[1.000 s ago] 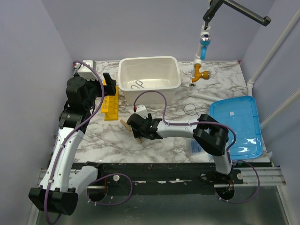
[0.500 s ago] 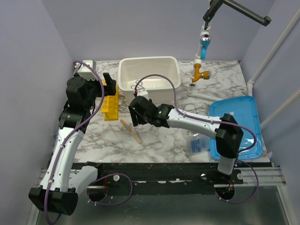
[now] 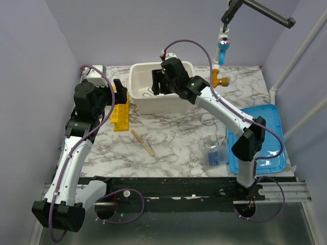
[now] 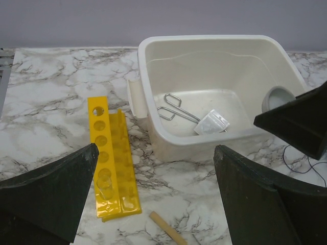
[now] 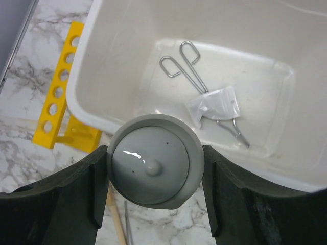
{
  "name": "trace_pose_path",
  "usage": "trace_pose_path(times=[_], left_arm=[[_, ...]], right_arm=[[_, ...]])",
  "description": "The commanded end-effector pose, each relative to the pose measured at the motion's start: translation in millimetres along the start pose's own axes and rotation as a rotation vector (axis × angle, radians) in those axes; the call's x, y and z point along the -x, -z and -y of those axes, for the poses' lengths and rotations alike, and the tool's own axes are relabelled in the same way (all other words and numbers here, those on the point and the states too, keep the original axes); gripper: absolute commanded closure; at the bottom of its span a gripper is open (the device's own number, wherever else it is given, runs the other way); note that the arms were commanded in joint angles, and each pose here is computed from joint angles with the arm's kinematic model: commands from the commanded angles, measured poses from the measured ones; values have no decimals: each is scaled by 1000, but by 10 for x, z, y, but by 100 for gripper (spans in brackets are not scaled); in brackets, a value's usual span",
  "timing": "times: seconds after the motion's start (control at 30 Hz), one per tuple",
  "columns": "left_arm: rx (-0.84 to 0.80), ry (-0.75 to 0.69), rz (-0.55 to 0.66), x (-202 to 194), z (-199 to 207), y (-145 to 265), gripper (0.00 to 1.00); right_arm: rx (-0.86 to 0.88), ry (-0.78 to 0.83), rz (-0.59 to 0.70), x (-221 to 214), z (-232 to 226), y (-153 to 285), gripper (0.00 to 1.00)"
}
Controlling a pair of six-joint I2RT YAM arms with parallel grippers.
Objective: Organize the chemistry lab equipment
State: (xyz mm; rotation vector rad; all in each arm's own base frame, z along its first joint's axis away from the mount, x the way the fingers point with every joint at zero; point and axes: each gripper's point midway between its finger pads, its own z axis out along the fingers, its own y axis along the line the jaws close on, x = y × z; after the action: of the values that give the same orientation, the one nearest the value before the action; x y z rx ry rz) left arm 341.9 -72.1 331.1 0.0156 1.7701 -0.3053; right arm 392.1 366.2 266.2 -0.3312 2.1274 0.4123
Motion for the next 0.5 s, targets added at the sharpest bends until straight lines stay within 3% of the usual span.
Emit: trace_pose_path(times=[0.0,0.47], left_arm=[[-13,-4,2,58,43,18,2],[-24,1,-23,12,64,-25,2]], right_arm=[[-1,34,-57,12,176,-218,65],[-98,-28,2,324,706,-809,65]])
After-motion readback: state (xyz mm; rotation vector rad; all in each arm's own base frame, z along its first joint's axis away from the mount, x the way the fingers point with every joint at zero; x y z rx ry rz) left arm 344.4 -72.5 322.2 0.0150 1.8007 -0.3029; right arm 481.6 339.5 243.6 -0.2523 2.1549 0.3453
